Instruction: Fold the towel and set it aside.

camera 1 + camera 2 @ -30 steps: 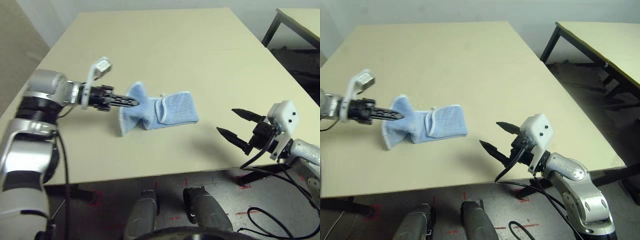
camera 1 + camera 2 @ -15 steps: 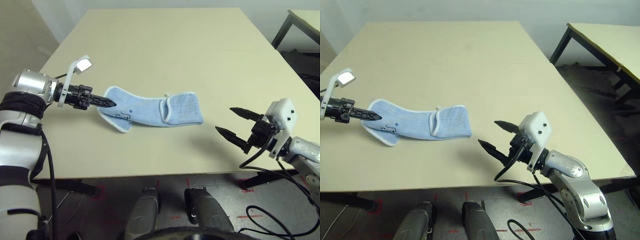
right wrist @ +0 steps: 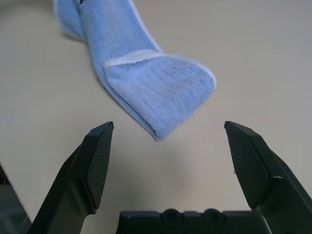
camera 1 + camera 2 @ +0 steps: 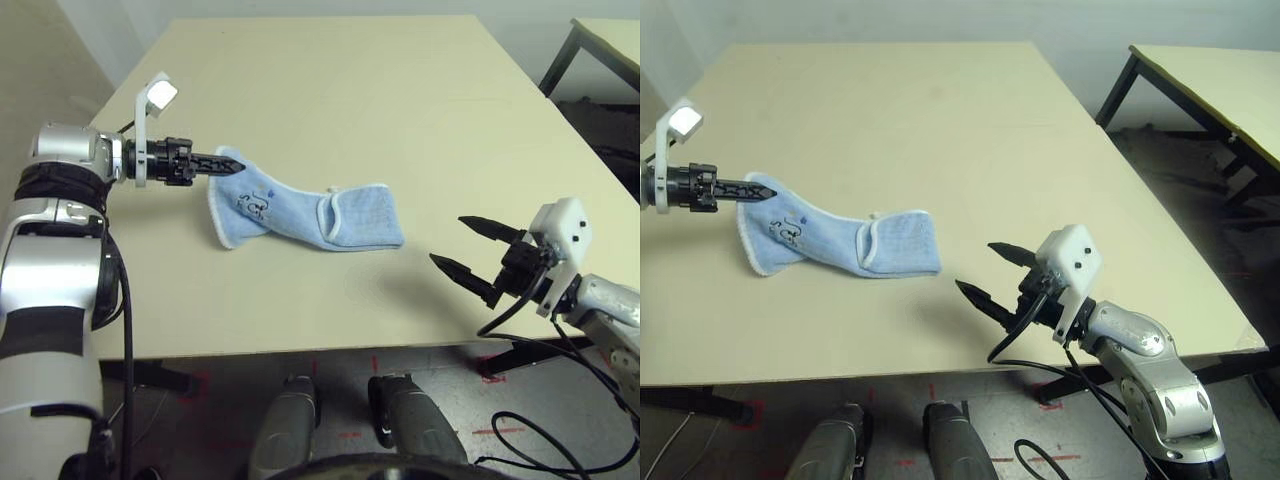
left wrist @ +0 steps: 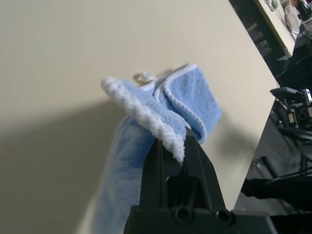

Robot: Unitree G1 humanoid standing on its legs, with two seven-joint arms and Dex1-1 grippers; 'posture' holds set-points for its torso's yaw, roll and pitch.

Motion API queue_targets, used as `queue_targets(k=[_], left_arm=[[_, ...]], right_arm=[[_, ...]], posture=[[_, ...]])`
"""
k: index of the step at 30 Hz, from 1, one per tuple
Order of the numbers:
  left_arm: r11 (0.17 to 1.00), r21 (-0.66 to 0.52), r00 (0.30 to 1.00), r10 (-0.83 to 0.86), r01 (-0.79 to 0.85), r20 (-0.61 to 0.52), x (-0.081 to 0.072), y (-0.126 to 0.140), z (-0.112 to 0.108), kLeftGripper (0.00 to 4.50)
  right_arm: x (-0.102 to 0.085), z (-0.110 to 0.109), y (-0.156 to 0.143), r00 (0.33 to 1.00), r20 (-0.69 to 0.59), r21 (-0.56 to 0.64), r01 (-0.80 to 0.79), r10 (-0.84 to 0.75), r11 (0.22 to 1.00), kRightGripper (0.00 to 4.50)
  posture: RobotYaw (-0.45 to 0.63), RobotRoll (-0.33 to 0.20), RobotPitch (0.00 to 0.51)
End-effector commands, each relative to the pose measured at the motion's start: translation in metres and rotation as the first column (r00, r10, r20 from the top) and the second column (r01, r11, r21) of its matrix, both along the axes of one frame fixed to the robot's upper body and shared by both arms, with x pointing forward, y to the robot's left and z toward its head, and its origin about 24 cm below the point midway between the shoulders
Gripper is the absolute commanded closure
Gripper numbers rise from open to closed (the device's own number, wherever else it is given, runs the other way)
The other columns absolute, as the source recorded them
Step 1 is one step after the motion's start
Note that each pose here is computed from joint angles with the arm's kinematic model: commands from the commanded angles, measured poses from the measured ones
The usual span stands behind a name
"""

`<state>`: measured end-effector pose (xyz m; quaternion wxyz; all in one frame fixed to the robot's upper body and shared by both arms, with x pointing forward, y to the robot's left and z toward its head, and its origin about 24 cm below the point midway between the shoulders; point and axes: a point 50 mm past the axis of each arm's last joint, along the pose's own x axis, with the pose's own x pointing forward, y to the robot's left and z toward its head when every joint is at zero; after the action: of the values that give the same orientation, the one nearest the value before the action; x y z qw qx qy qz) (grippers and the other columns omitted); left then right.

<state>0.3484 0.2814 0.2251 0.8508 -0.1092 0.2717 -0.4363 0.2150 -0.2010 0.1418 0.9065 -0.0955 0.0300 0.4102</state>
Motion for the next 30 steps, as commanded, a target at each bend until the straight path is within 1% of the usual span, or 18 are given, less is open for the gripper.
queue_targets(k=[1, 5, 8, 11, 15, 19, 22, 24, 27, 30], left_arm=[[0.999, -0.015, 0.998, 0.031, -0.03, 0.06, 0.005, -0.002, 0.01, 4.47], [0.997, -0.039, 0.994, 0.063, -0.06, 0.094, 0.009, -0.004, 0.015, 4.47], [0.999, -0.021, 0.996, 0.044, -0.042, 0.077, 0.007, -0.003, 0.01, 4.47], [1.0, 0.019, 1.0, -0.015, 0.015, 0.013, 0.0, 0.001, -0.001, 4.47], [0.987, 0.113, 0.987, -0.099, 0.113, -0.124, -0.017, 0.009, -0.026, 4.47], [0.958, 0.21, 0.964, -0.147, 0.194, -0.22, -0.037, 0.015, -0.044, 4.47], [0.942, 0.25, 0.956, -0.161, 0.223, -0.247, -0.045, 0.02, -0.048, 4.47], [0.93, 0.285, 0.954, -0.159, 0.231, -0.254, -0.048, 0.024, -0.048, 4.47], [0.918, 0.323, 0.955, -0.151, 0.231, -0.254, -0.05, 0.031, -0.049, 4.47], [0.919, 0.326, 0.959, -0.143, 0.221, -0.246, -0.049, 0.033, -0.048, 4.47]], right_arm=[[0.0, -0.004, 0.002, 1.0, -0.014, 0.001, -0.008, 0.008, 1.0, 0.0], [0.0, -0.005, 0.002, 1.0, -0.012, 0.0, -0.011, 0.011, 1.0, 0.0], [-0.001, -0.005, 0.002, 1.0, -0.011, 0.0, -0.01, 0.01, 1.0, 0.0], [-0.001, -0.005, 0.002, 1.0, -0.012, 0.0, -0.008, 0.008, 1.0, 0.0], [-0.002, -0.005, 0.002, 1.0, -0.012, 0.0, -0.009, 0.009, 1.0, 0.0], [-0.001, -0.003, 0.001, 1.0, -0.01, 0.0, -0.014, 0.014, 1.0, 0.0], [0.0, -0.003, 0.001, 1.0, -0.009, -0.001, -0.018, 0.018, 1.0, 0.0], [0.001, -0.003, 0.001, 1.0, -0.01, -0.002, -0.021, 0.021, 1.0, 0.0], [0.0, -0.003, 0.001, 1.0, -0.011, -0.002, -0.025, 0.025, 1.0, 0.0], [0.0, -0.003, 0.001, 1.0, -0.015, -0.001, -0.027, 0.027, 1.0, 0.0]], posture=[[-0.07, 0.0, 0.106], [-0.07, 0.0, 0.105], [-0.08, 0.0, 0.104], [-0.08, 0.0, 0.104], [-0.07, 0.0, 0.107], [-0.06, 0.0, 0.106], [-0.05, 0.0, 0.105], [-0.05, 0.0, 0.104], [-0.05, 0.0, 0.106], [-0.05, 0.0, 0.109]])
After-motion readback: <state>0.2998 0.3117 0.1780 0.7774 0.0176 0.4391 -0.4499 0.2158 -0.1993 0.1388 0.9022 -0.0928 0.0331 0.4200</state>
